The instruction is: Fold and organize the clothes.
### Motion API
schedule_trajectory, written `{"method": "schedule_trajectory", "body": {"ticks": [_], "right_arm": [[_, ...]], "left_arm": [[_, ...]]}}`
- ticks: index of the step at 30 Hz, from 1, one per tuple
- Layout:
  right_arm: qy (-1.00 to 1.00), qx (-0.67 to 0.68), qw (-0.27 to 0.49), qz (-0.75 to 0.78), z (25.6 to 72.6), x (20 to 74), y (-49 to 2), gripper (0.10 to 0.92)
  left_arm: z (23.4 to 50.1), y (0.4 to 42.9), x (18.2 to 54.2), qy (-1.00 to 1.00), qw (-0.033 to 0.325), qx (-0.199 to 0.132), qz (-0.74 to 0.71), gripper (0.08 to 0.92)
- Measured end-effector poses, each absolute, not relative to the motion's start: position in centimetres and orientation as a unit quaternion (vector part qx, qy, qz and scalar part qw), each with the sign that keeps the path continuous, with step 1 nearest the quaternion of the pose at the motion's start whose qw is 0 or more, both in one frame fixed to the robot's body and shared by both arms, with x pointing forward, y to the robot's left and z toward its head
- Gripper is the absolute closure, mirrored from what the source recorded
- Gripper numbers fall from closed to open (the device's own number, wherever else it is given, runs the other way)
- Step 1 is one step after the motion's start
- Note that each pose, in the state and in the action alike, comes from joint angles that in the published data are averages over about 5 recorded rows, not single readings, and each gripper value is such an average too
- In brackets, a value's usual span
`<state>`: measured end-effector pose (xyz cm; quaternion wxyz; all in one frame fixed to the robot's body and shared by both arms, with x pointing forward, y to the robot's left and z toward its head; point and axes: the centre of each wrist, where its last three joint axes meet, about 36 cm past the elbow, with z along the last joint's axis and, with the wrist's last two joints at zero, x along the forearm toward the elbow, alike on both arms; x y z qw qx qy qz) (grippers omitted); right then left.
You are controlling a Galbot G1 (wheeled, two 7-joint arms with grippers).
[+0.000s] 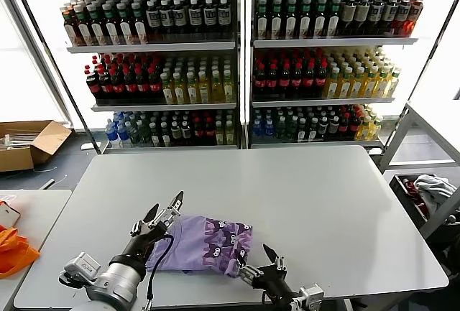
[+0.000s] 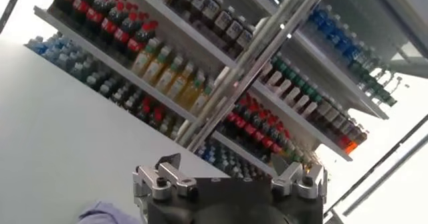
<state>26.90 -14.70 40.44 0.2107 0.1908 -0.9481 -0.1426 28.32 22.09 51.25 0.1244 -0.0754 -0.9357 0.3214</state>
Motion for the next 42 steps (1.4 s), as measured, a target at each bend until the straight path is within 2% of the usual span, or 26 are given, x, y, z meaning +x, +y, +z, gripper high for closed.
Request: {"method": "schedule_trajectory", "body": {"ticks": [3, 14, 25, 28, 37, 42], "right_arm": [[-0.946, 0.192, 0.216, -0.146, 40.0, 27.1, -13.9, 0.265], [-0.94, 0.208, 0.23, -0.142, 39.5, 27.4, -12.9, 0.576], [-0.944, 0.212, 0.234, -0.09, 40.3, 29.3, -16.3, 0.877], [-0.946, 0.212, 0.236, -0.069, 40.7, 30.0, -17.8, 0.904], [-0.947, 0.211, 0.244, -0.002, 41.7, 32.1, -22.7, 0.892], [-0.949, 0.207, 0.239, 0.019, 42.4, 32.2, -24.5, 0.77]], "left_arm": [[51.1, 22.3, 28.1, -0.936, 0.122, -0.067, 0.322, 0.177], [51.0, 23.1, 27.8, -0.939, 0.115, -0.044, 0.321, 0.177], [50.6, 23.9, 28.0, -0.941, 0.113, -0.028, 0.317, 0.177], [50.4, 24.0, 28.0, -0.941, 0.115, -0.024, 0.318, 0.177], [50.4, 24.2, 28.3, -0.94, 0.114, -0.017, 0.32, 0.177], [50.4, 24.2, 28.2, -0.94, 0.112, -0.014, 0.323, 0.177]]}}
